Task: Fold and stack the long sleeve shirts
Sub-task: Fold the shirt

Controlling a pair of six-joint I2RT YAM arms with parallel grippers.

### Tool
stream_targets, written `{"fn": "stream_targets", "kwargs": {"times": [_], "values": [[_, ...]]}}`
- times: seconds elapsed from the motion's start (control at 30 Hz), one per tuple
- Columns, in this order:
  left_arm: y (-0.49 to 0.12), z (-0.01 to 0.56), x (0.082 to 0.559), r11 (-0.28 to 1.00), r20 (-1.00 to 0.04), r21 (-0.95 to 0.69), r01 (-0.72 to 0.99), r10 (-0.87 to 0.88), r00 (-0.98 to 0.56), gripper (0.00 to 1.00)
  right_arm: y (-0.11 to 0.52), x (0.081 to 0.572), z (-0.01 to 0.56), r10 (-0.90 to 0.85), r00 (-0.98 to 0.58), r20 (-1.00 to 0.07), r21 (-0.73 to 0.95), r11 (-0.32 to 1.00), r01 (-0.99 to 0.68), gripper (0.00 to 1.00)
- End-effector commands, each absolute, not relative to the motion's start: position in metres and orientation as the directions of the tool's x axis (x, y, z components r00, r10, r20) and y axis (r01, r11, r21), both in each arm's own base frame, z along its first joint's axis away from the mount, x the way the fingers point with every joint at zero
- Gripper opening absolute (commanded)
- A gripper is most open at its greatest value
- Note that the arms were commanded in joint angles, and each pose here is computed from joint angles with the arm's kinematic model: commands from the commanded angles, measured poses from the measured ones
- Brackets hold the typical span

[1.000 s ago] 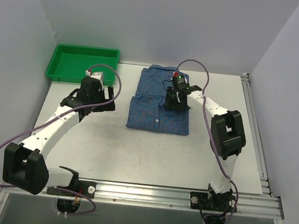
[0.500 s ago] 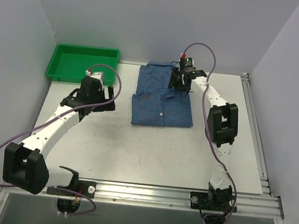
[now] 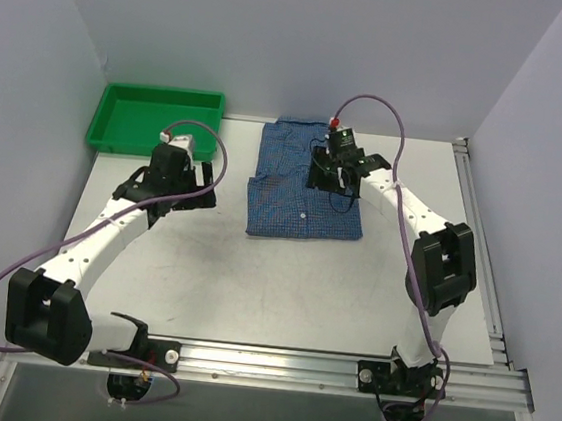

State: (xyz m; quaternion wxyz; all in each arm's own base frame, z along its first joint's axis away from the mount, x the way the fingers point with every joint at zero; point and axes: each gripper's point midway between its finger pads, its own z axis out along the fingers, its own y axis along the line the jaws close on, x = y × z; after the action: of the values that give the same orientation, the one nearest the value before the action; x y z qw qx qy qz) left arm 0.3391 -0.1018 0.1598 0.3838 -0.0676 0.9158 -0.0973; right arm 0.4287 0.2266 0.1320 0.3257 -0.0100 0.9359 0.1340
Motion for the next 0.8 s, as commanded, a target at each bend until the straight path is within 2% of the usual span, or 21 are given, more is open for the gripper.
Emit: {"fn": "stream_targets", "kwargs": {"times": [0.0, 0.2, 0.4, 0.5, 0.63, 0.77], "values": [[-0.107, 0.166, 0.344, 0.965, -0.702, -0.260, -0.028, -0.209, -0.680, 0.97, 0.217, 0.423, 0.125, 0.120, -0.784, -0.609, 0.260, 0.964, -0.054, 0.44], [-0.148, 0.149, 0.345, 0.928, -0.611, -0.373, -0.022, -0.264, -0.746, 0.98, 0.182, 0.396, 0.095, 0.164, -0.821, -0.547, 0.244, 0.969, 0.031, 0.42], [-0.200, 0.118, 0.360, 0.876, -0.481, -0.475, -0.084, -0.338, -0.809, 0.98, 0.143, 0.382, 0.087, 0.301, -0.809, -0.506, 0.358, 0.926, 0.121, 0.42], [-0.216, 0.103, 0.373, 0.870, -0.443, -0.483, -0.102, -0.343, -0.828, 0.97, 0.127, 0.374, 0.078, 0.366, -0.799, -0.477, 0.394, 0.902, 0.178, 0.45], [-0.226, 0.077, 0.387, 0.865, -0.406, -0.481, -0.144, -0.365, -0.838, 0.98, 0.110, 0.367, 0.070, 0.476, -0.768, -0.429, 0.461, 0.846, 0.267, 0.54], [-0.239, 0.056, 0.387, 0.851, -0.356, -0.501, -0.158, -0.369, -0.859, 0.97, 0.103, 0.359, 0.050, 0.564, -0.750, -0.344, 0.525, 0.778, 0.344, 0.57]]}}
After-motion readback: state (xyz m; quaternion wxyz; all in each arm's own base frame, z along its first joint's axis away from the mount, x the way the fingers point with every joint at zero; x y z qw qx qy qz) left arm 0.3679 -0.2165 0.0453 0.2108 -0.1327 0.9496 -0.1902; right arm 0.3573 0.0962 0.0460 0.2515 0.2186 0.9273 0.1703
